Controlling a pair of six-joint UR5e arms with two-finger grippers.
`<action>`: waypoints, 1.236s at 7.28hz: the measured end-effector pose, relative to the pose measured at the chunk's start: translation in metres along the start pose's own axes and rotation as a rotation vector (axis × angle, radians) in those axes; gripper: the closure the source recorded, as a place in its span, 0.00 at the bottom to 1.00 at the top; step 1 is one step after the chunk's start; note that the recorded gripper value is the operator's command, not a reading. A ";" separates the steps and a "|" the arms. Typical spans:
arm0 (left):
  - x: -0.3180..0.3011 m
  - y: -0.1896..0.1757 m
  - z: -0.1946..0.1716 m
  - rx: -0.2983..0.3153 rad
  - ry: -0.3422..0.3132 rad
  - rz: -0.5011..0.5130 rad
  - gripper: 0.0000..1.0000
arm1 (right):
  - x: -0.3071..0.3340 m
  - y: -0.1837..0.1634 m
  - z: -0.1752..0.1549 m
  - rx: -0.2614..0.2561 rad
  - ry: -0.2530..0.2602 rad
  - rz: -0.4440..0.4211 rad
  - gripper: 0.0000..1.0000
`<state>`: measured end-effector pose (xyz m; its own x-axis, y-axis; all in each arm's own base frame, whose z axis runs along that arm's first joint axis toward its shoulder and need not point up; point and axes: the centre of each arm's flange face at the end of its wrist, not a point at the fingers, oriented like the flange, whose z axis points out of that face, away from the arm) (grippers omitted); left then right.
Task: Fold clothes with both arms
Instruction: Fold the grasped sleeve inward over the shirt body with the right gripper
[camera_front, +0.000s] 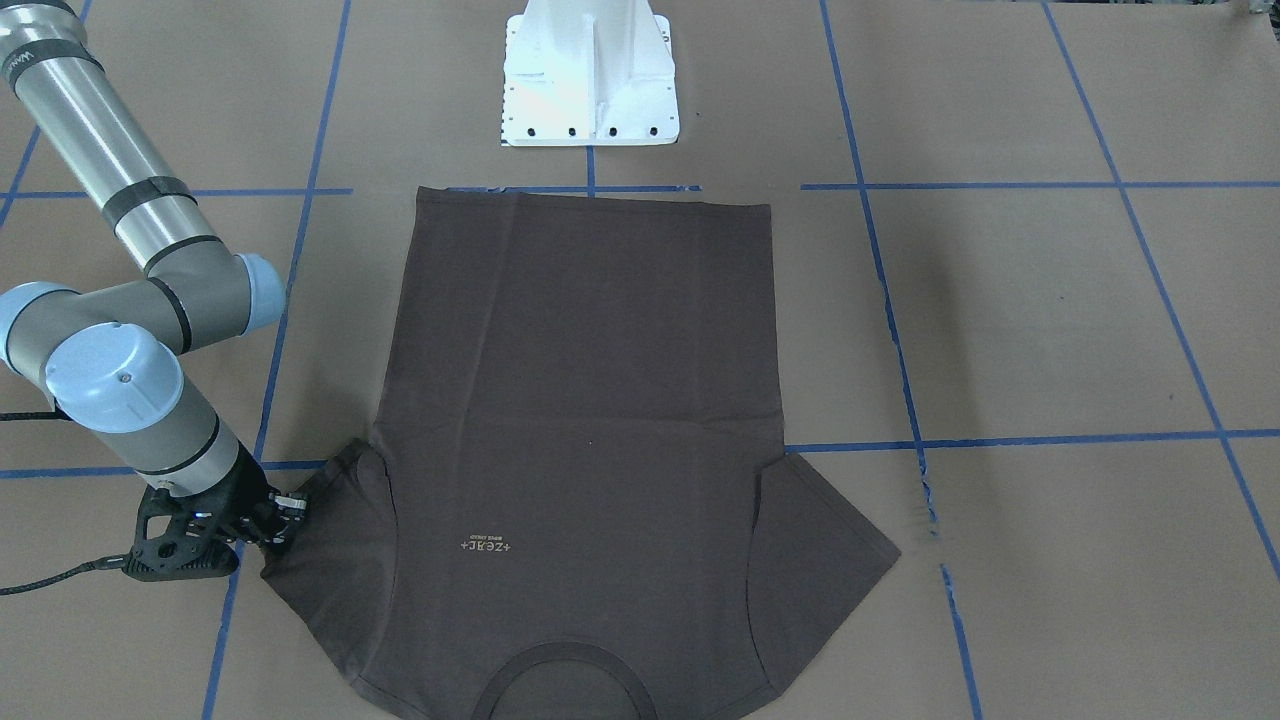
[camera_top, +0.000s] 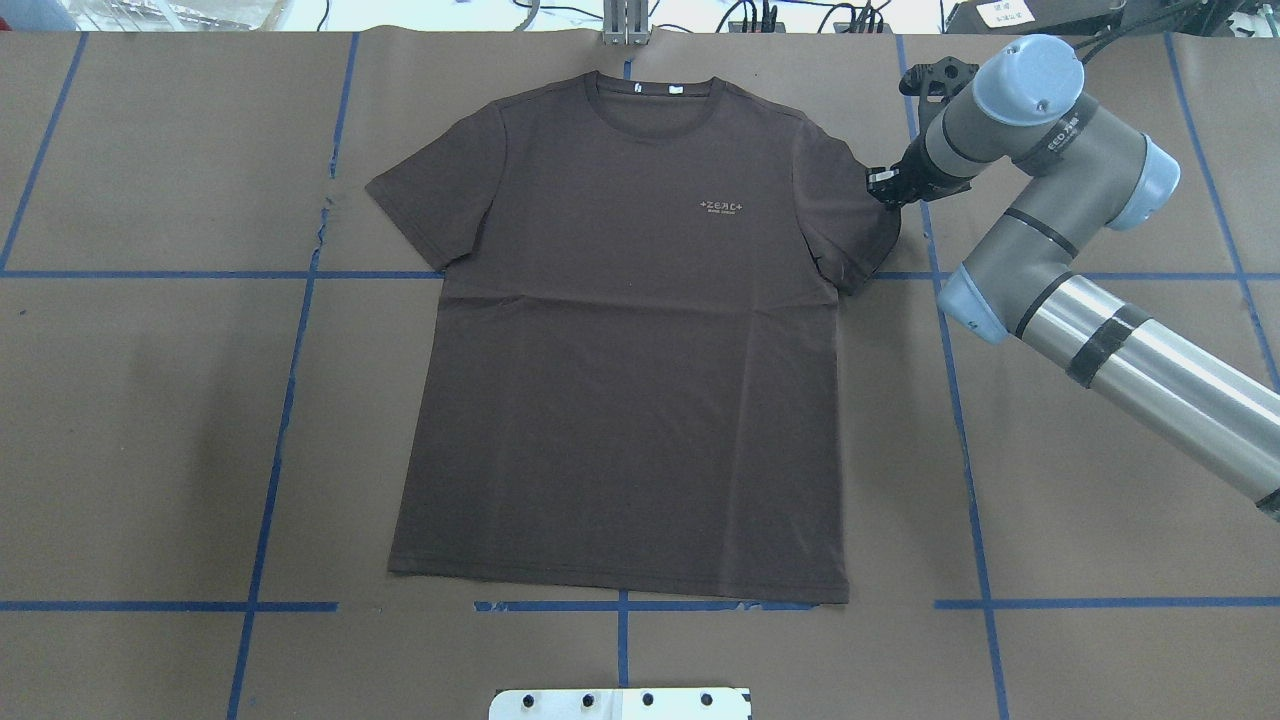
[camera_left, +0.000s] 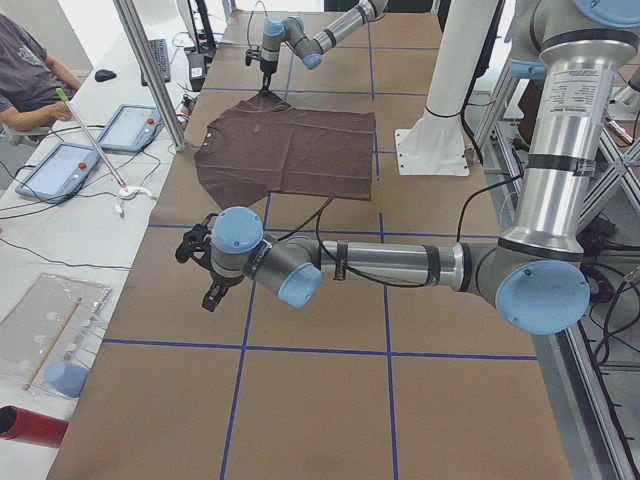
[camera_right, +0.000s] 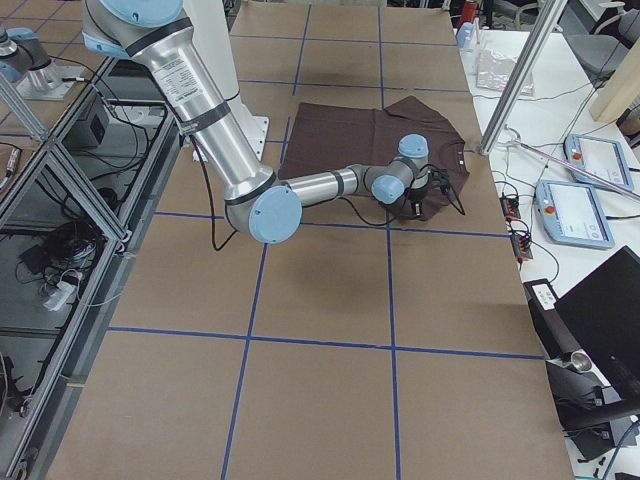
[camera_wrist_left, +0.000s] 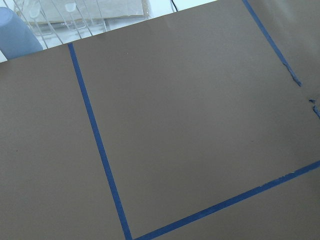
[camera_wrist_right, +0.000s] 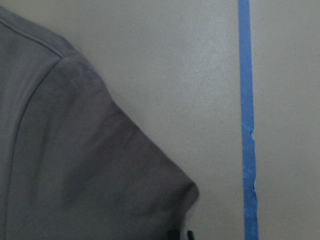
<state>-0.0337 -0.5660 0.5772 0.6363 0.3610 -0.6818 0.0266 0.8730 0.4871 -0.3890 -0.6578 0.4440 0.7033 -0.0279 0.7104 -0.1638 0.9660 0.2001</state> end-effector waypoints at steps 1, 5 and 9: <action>0.000 0.000 0.000 0.000 0.000 -0.001 0.00 | -0.003 -0.002 -0.005 0.008 -0.008 -0.003 1.00; 0.000 0.000 0.000 0.000 0.001 0.000 0.00 | -0.083 -0.012 -0.038 0.096 -0.067 -0.069 1.00; 0.000 -0.001 0.000 0.000 0.002 0.000 0.00 | -0.218 -0.014 -0.034 0.196 -0.054 -0.139 0.00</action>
<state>-0.0336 -0.5663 0.5765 0.6351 0.3616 -0.6825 0.0264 0.8729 0.4871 -0.5163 -0.6566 0.2633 0.6916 -0.1760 0.7005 -0.2024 0.8838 0.4218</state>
